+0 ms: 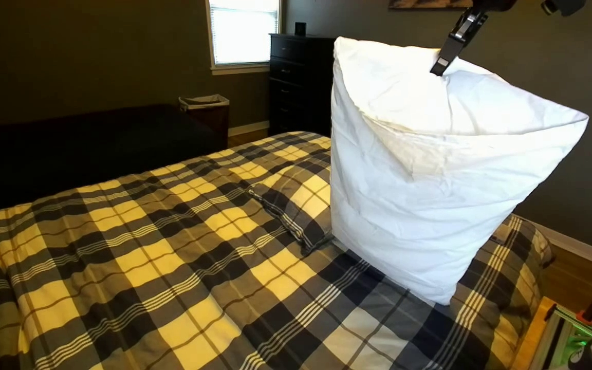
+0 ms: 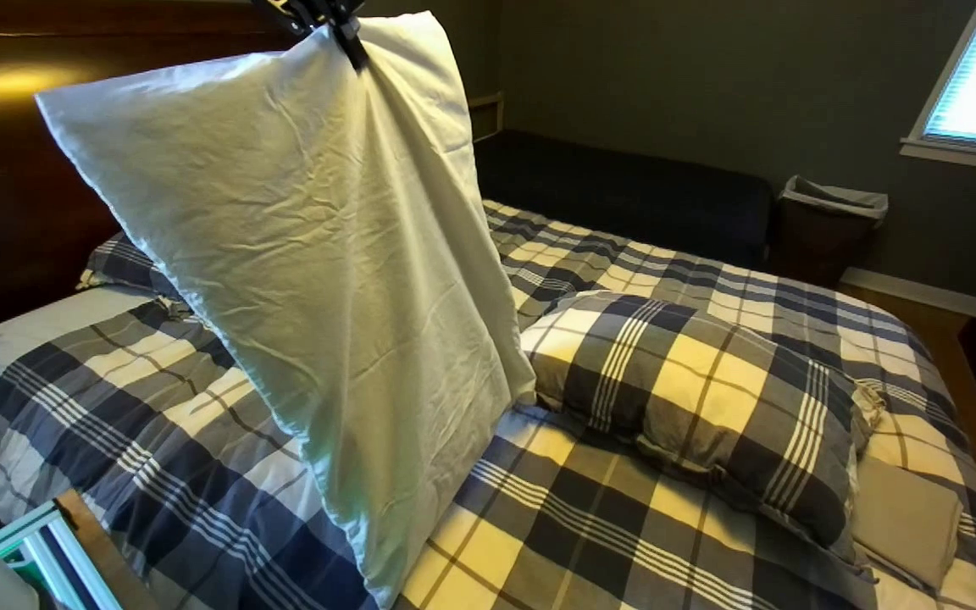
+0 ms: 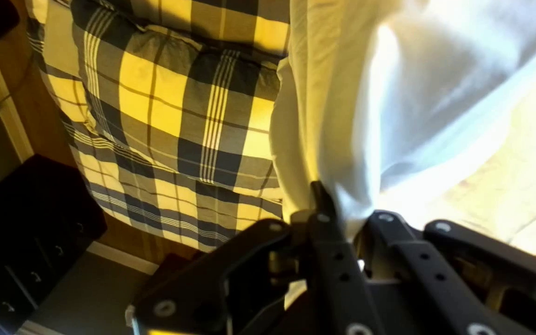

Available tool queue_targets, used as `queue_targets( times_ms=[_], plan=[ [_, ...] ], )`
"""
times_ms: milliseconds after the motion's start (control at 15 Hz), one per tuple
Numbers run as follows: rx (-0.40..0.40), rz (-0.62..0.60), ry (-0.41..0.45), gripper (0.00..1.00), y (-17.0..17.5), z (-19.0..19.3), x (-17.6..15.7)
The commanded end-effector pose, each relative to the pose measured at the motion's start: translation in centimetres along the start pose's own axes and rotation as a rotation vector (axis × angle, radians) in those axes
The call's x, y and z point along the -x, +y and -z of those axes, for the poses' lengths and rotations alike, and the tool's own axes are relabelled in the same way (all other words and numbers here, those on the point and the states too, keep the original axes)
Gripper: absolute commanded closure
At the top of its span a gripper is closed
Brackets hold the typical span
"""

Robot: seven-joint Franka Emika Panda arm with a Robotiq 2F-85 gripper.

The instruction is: Move the pillow

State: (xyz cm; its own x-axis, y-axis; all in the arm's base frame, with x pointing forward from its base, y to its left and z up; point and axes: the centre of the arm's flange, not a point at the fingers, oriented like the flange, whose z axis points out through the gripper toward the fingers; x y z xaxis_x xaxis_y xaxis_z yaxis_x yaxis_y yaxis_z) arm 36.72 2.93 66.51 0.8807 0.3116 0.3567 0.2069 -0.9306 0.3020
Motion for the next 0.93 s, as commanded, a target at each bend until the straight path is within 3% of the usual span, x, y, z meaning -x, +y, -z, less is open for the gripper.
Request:
queue_targets(
  times_ms=[0,267,533,867],
  plan=[
    [-0.057,-0.057,0.052,0.97,-1.0,3.1,-0.5],
    [-0.119,-0.116,0.053,0.97,-2.7,3.6,-0.8],
    [-0.204,-0.095,0.055,0.97,-3.9,2.3,-0.9],
    [-0.298,-0.142,-0.013,0.97,-2.4,-0.9,0.1]
  ],
)
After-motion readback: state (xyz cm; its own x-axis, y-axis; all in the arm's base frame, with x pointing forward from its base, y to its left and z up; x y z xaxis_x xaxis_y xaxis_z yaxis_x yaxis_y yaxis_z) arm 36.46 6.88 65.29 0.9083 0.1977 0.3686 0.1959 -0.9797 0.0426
